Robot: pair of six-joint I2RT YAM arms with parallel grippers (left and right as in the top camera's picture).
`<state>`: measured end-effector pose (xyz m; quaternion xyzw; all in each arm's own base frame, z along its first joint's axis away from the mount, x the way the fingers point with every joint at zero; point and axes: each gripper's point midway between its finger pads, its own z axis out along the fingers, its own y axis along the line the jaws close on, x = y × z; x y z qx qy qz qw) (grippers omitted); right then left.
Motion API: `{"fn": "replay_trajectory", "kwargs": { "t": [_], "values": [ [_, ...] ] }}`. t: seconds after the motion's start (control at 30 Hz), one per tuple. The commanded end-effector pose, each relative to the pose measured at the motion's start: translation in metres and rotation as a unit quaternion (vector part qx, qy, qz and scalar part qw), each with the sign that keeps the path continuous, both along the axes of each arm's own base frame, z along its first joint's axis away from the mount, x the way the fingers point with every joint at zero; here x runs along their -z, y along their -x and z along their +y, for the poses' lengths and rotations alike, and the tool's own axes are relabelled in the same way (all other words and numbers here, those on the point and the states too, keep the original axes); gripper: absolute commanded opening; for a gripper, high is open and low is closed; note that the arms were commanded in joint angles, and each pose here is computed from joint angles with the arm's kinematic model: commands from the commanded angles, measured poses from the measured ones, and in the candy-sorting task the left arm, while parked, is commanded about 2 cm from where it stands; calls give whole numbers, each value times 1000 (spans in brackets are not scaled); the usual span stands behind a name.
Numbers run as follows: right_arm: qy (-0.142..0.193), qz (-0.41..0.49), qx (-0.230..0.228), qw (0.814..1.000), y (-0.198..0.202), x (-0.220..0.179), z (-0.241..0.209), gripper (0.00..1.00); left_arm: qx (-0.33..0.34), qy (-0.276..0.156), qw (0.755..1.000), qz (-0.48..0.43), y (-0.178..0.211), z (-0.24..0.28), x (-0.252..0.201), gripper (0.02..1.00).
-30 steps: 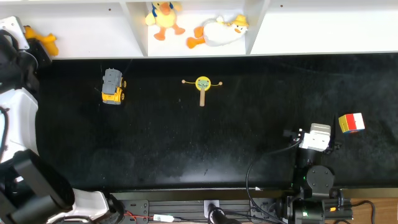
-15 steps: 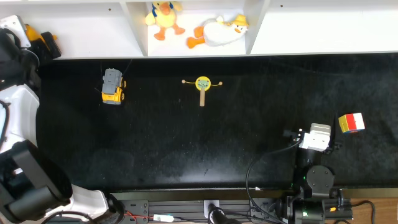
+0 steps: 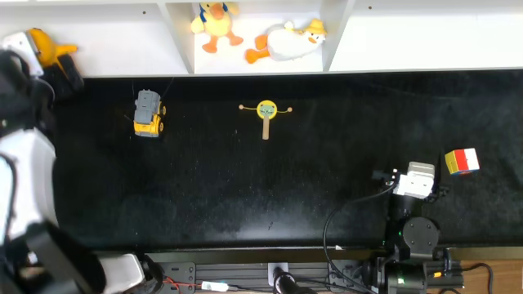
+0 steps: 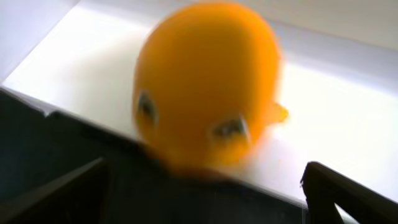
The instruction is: Store Toys
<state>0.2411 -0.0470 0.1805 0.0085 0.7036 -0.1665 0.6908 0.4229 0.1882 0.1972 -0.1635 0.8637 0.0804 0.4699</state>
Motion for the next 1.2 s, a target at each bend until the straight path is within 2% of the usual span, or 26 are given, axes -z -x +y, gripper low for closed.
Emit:
{"fn": "replay_trajectory", "kwargs": {
  "t": [0.03, 0.13, 0.23, 0.3, 0.47, 0.73, 0.87, 0.93, 1.0, 1.13, 1.2],
  "values": [
    [1, 1, 3, 1000, 0, 3, -1, 996, -5, 5, 1000, 12, 59, -26, 24, 998],
    [1, 1, 3, 1000, 0, 3, -1, 996, 23, 23, 999, 24, 85, -62, 48, 998],
    [1, 1, 3, 1000, 0, 3, -1, 996, 94, 34, 993, 64, 93, -116, 72, 996],
    [1, 1, 3, 1000, 0, 3, -1, 996, 130, 26, 987, 88, 93, -141, 82, 998],
    [1, 1, 3, 1000, 0, 3, -1, 993, 147, -9, 981, 126, 89, -161, 102, 998],
    [2, 1, 3, 1000, 0, 3, -1, 996, 157, -17, 980, 122, 58, -163, 129, 998],
    [2, 1, 3, 1000, 0, 3, -1, 996, 165, -9, 978, 126, 53, -166, 138, 724],
    [1, 1, 3, 1000, 0, 3, -1, 996, 166, -7, 978, 128, 54, -167, 139, 627],
    [1, 1, 3, 1000, 0, 3, -1, 993, 166, -7, 978, 128, 54, -167, 139, 472],
    [2, 1, 3, 1000, 0, 3, -1, 996, 166, -7, 977, 131, 64, -167, 133, 362],
    [2, 1, 3, 1000, 0, 3, -1, 993, 162, -11, 978, 130, 74, -166, 128, 349]
  ]
}}
